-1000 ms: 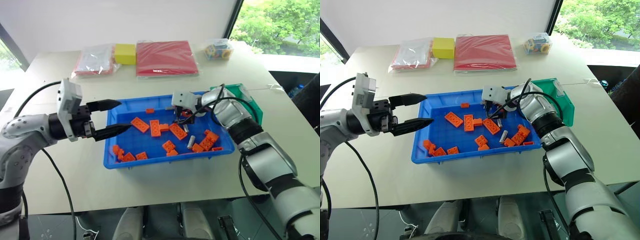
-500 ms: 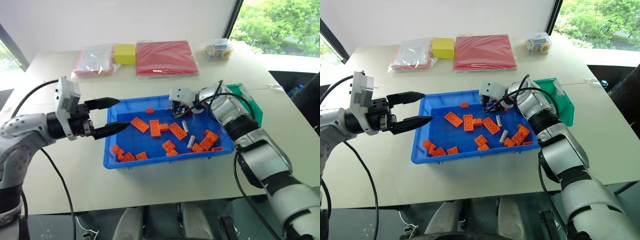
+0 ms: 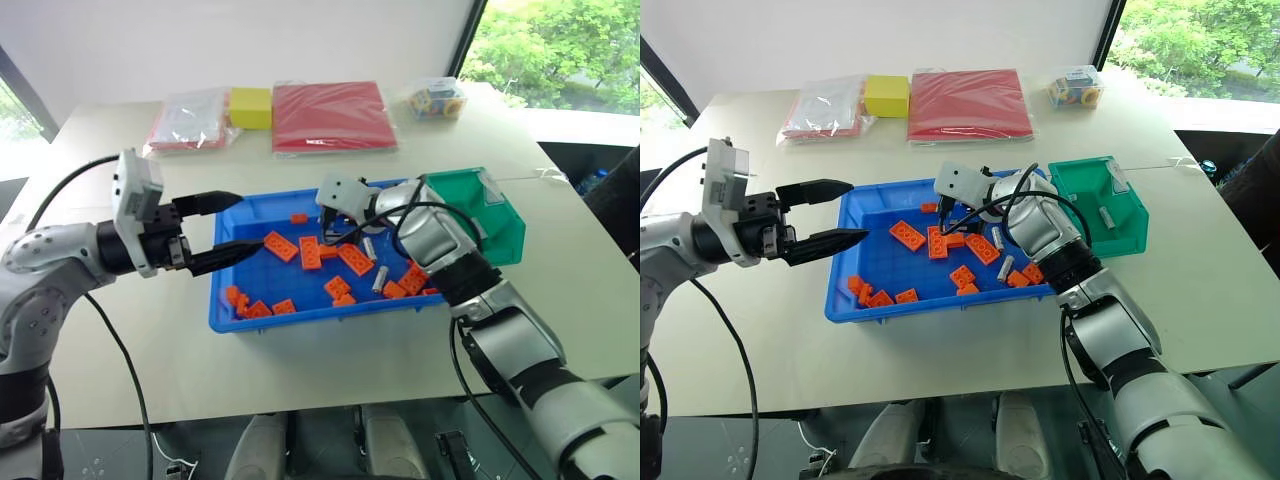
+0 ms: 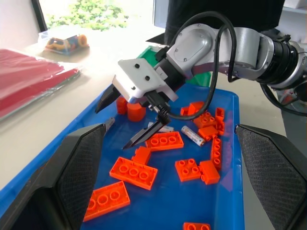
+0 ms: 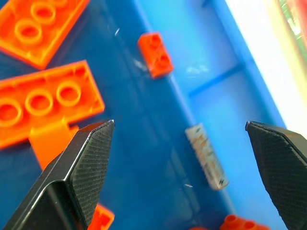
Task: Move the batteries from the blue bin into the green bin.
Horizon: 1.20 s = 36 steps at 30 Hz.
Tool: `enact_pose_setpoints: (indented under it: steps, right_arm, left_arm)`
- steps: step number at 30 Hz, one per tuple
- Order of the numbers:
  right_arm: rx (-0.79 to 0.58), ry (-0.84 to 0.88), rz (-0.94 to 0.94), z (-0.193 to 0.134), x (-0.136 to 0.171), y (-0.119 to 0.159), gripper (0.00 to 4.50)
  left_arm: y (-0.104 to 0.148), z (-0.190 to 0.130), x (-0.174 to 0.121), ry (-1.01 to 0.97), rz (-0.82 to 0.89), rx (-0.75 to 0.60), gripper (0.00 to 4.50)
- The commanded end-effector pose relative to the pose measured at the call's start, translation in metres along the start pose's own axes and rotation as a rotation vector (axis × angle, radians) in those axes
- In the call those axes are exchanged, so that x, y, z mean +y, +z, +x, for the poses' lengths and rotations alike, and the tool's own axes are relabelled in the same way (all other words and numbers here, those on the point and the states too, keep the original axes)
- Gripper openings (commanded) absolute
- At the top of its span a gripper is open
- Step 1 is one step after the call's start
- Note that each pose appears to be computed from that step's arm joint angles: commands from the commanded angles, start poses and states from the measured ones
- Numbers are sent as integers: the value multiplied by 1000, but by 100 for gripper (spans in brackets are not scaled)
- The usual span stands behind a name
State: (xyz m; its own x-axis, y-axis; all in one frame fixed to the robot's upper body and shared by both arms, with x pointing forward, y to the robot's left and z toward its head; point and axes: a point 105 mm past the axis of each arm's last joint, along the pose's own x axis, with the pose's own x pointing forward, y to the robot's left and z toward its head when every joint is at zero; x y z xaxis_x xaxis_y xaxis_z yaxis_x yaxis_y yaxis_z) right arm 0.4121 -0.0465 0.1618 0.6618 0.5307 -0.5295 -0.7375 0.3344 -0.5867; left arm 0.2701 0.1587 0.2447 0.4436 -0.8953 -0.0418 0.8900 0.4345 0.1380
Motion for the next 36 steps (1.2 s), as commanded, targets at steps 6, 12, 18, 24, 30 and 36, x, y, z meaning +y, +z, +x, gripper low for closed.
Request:
enact_pose_setpoints:
  steps: [6, 12, 18, 24, 30, 36]
  right_arm:
    - [27, -37, 25, 3, -8, -8, 448]
    - [54, -8, 79, 6, -9, -20, 448]
    - [74, -19, 84, 10, -20, -30, 448]
    - [68, 31, 180, 15, -16, -32, 448]
    - [65, 84, 276, 17, -10, -33, 448]
    - [74, 88, 309, 18, -11, -36, 448]
  left_arm:
    - [7, 3, 1, -5, 29, -22, 450]
    - [6, 3, -1, -9, 25, -23, 450]
    - [5, 0, -2, -3, 29, -15, 450]
    - [5, -1, -2, 7, 32, -14, 450]
    - [4, -2, -2, 13, 35, -12, 450]
    - [5, -2, -1, 17, 39, -15, 450]
